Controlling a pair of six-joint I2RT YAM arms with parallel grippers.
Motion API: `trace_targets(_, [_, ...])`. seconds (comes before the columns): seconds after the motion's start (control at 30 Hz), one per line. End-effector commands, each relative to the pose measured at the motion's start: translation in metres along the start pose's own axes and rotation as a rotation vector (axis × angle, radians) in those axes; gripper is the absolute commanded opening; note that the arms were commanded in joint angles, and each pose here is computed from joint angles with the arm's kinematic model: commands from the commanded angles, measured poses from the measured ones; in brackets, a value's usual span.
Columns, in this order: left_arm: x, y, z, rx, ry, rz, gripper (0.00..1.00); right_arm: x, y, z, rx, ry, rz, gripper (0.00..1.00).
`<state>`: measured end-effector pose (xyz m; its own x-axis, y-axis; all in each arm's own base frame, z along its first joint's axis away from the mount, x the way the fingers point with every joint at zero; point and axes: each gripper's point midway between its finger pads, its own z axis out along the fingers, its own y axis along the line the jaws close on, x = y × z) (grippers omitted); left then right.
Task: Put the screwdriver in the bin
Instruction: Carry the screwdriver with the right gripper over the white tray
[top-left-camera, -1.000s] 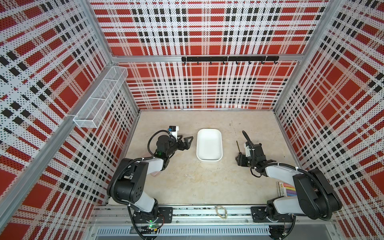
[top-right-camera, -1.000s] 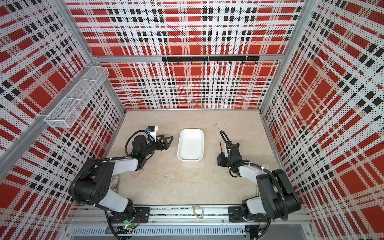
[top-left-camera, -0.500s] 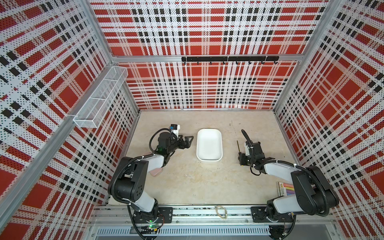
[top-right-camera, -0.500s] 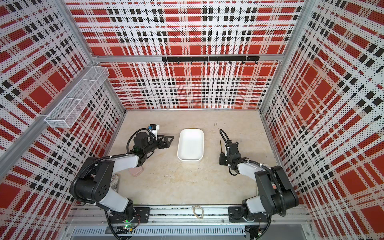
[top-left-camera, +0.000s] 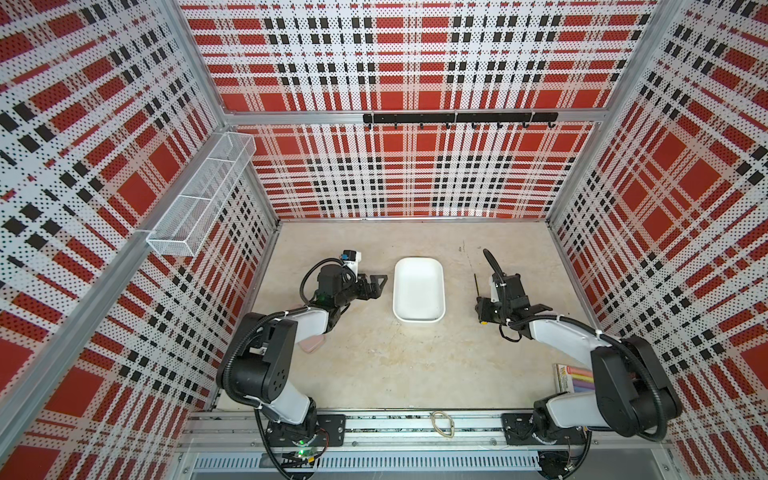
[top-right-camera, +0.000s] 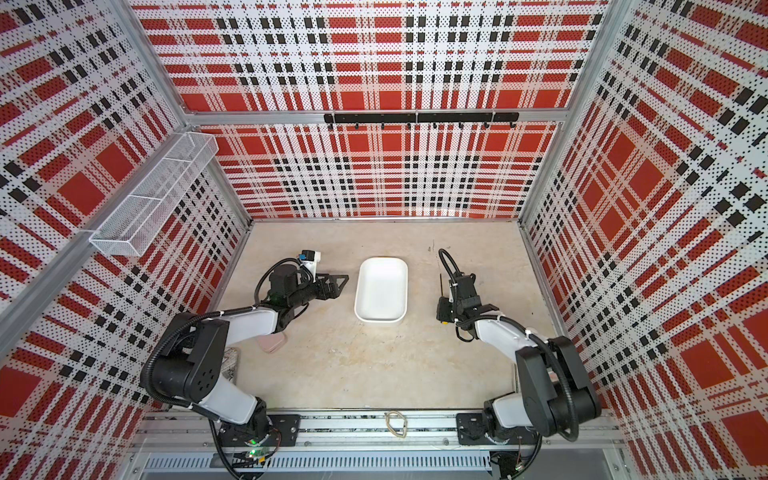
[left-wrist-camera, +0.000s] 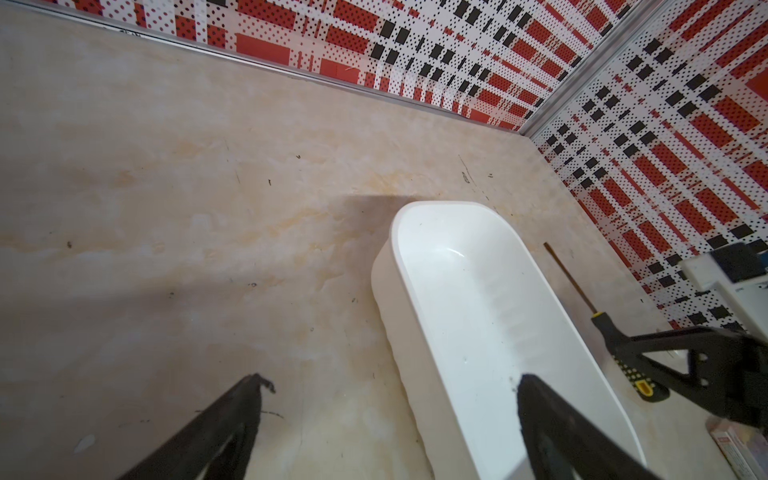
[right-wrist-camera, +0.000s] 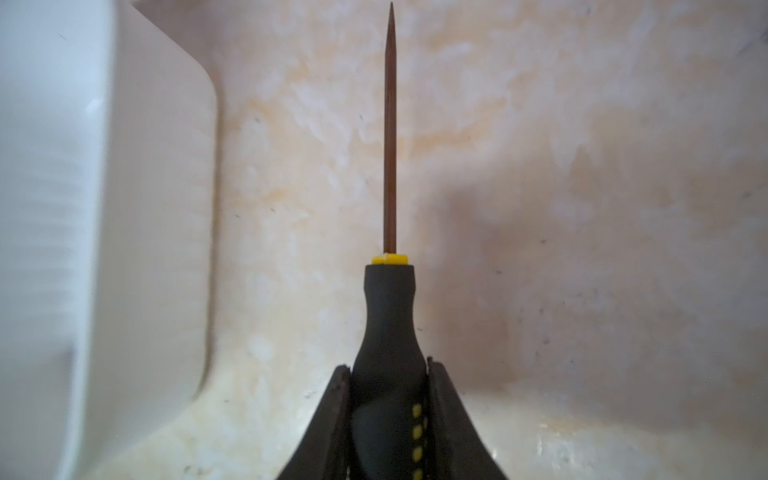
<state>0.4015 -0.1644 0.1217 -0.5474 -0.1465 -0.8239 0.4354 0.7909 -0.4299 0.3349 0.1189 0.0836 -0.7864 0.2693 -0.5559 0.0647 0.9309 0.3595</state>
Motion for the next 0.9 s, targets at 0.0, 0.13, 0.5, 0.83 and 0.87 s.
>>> trace_targets(0.0, [-0.021, -0.012, -0.003, 0.027, -0.033, 0.044, 0.98, -0.046, 0.042, -0.04, -0.062, -0.143, 0.062, 0.0])
trace_targets(0.13, [-0.023, -0.014, -0.003, 0.035, -0.029, 0.05, 0.98, -0.07, 0.095, -0.066, -0.13, -0.189, 0.078, 0.0])
trace_targets(0.5, [-0.019, -0.009, -0.002, 0.015, -0.021, 0.064, 0.98, -0.044, 0.196, -0.03, -0.001, -0.209, 0.089, 0.0])
trace_targets(0.83, [-0.016, -0.003, -0.006, -0.021, -0.011, 0.082, 0.98, 0.005, 0.202, 0.028, 0.08, -0.093, 0.069, 0.0])
trace_targets(0.87, [-0.015, -0.003, -0.006, -0.021, -0.008, 0.083, 0.98, 0.007, 0.201, 0.031, 0.086, -0.086, 0.064, 0.0])
